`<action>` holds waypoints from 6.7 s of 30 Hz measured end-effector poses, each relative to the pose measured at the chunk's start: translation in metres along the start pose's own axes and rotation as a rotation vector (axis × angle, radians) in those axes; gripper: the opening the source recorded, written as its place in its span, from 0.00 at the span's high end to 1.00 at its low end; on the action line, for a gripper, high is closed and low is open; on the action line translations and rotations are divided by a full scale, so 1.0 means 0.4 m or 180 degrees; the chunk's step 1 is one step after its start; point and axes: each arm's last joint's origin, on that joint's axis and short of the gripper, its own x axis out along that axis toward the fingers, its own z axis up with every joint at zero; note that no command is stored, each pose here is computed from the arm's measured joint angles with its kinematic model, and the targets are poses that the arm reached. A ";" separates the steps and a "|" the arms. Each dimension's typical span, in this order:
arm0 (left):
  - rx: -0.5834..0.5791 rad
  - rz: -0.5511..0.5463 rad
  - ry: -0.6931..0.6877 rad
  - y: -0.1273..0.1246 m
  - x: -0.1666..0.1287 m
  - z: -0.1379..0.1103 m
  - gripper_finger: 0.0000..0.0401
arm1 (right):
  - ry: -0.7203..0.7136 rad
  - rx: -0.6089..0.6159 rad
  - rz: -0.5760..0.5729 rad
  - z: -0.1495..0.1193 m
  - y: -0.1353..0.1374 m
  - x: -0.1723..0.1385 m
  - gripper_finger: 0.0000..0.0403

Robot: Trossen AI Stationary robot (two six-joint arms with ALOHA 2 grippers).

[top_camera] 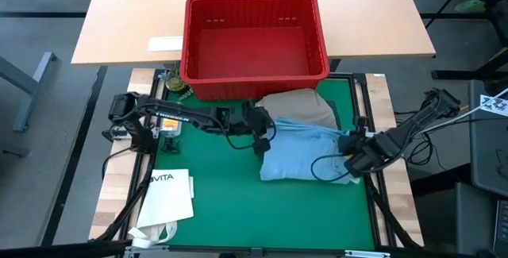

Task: Fold Laundry from Bin
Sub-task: Fold the light blue pants, then stack the light blue pants on top of the gray shorts

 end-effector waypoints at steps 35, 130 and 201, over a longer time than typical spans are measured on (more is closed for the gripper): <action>0.0005 0.0424 0.0126 0.066 0.042 -0.008 0.69 | 0.0081 -0.0429 -0.0209 -0.008 -0.004 0.024 0.60; 0.0437 -0.0388 -0.0761 -0.097 0.171 -0.005 0.69 | -0.0536 -0.0105 0.0187 0.123 -0.012 0.028 0.69; 0.0142 -0.0369 -0.0164 -0.009 0.054 0.024 0.69 | -0.0725 -0.0126 -0.0084 0.170 -0.144 -0.073 0.69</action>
